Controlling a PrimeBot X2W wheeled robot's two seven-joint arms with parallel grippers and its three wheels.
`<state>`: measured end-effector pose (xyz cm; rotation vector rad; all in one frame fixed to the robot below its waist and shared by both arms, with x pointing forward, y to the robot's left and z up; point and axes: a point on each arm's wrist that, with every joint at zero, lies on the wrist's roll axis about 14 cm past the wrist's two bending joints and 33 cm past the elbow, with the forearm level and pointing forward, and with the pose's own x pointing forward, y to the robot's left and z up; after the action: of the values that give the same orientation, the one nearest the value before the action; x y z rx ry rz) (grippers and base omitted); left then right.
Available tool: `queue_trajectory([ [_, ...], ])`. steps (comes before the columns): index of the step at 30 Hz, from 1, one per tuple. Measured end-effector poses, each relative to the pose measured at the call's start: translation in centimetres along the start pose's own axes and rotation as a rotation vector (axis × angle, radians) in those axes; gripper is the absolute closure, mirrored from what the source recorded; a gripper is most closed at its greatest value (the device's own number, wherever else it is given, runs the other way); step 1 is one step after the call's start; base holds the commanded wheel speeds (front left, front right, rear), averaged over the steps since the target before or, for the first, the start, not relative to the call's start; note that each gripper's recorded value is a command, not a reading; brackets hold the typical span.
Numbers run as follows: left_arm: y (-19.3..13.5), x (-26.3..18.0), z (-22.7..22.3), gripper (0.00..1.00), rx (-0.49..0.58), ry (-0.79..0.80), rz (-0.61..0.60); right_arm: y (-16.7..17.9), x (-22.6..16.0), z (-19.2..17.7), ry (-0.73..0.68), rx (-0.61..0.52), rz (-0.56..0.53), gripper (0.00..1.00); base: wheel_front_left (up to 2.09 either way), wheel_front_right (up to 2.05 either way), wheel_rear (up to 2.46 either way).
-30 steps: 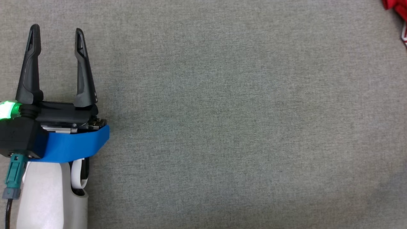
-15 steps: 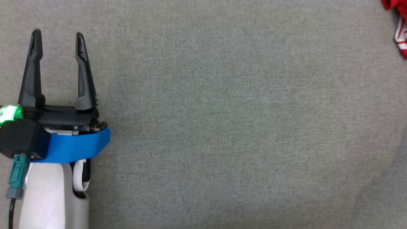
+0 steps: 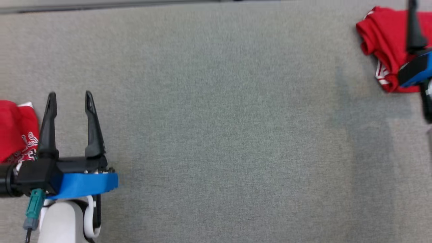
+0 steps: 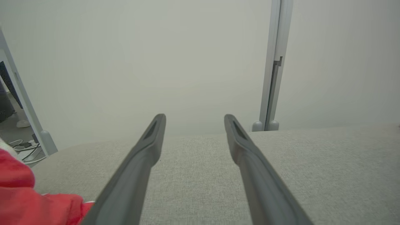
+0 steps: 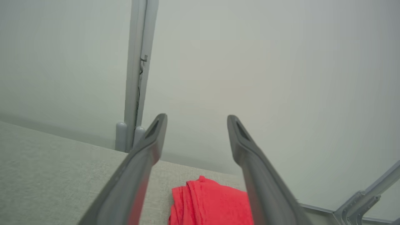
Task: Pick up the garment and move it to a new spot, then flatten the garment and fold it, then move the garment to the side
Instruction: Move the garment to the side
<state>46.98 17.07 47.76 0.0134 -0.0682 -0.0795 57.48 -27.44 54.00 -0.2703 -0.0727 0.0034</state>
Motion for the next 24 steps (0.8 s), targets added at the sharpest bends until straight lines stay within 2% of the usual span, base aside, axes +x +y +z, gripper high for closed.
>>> queue_trajectory([
  [4,0.8,-2.1,0.8,0.0,-0.005,0.005,0.036,3.6,-1.6,2.7,-0.068,0.056,0.068,0.0,0.0,0.0,0.0],
  [10,1.4,-4.7,1.8,0.0,-0.008,0.006,0.07,7.2,-4.8,4.1,-0.1,0.135,0.138,0.0,0.0,0.0,0.0],
  [17,1.9,-6.8,2.2,0.0,-0.017,0.012,0.095,9.1,-8.7,3.2,-0.078,0.223,0.163,0.0,0.0,0.0,0.0],
  [24,1.9,-7.9,2.4,0.0,-0.031,0.013,0.099,9.1,-13.1,1.6,-0.048,0.305,0.117,0.0,0.0,0.0,0.0],
])
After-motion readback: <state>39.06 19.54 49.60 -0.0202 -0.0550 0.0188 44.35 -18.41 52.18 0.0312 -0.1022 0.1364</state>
